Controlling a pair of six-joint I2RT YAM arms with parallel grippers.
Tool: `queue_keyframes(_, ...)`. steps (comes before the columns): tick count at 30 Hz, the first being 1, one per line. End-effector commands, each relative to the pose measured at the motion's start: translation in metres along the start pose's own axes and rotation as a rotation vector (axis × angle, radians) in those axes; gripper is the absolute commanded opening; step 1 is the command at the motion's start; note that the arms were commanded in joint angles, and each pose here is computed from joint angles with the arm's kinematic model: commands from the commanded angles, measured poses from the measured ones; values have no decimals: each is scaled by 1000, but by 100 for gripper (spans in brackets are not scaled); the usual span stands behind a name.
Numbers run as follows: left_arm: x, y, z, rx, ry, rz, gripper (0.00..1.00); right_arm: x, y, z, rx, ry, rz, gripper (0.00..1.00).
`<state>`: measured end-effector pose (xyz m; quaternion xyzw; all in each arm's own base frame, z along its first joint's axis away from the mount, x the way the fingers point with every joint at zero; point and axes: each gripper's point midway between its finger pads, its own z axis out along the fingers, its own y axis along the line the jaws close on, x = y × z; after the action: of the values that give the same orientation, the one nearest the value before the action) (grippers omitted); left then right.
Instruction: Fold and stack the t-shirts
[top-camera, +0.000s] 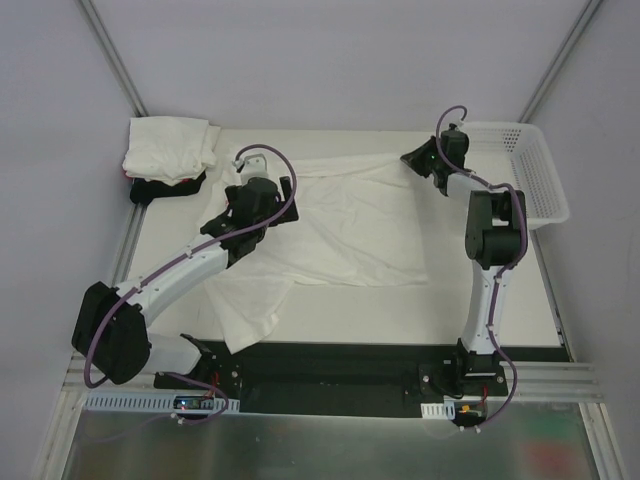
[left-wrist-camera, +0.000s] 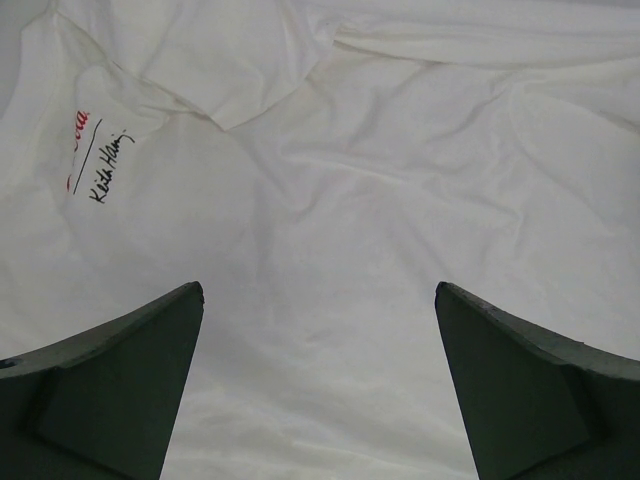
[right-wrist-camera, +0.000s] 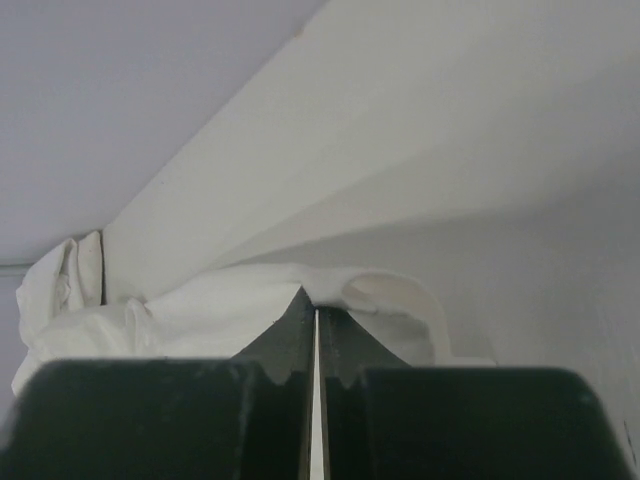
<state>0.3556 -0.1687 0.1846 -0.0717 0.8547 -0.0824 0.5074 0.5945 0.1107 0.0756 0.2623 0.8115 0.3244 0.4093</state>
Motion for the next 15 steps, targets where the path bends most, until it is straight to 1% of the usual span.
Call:
queue_keyframes(1, 0, -12, 6, 27, -2, -3, 99, -53, 24, 9, -2, -86, -73, 1)
queue_keyframes(2, -1, -13, 7, 28, -1, -2, 99, -52, 14, 15, 31, -73, -77, 1)
queue_keyframes(3, 1, -13, 8, 28, 5, 2, 99, -69, 29, 16, 6, -104, -91, 1)
queue_keyframes(6, -1, -16, 11, 29, 4, 8, 99, -74, 22, 29, 26, -97, -92, 1)
queue_keyframes(7, -2, -17, 13, 28, 5, 13, 99, -88, 35, 30, 1, -123, -99, 1)
queue_keyframes(9, -5, -18, 12, 29, -2, 16, 99, -83, 24, 41, 17, -103, -85, 1)
queue_keyframes(10, -7, -18, 12, 29, -6, 18, 99, -92, 32, 42, -2, -119, -90, 1)
queue_keyframes(13, -15, -19, 8, 35, -24, 21, 99, -87, 25, 53, 3, -105, -65, 1)
queue_keyframes(15, -18, -18, 6, 33, -35, 21, 99, -88, 24, 55, 0, -109, -52, 7)
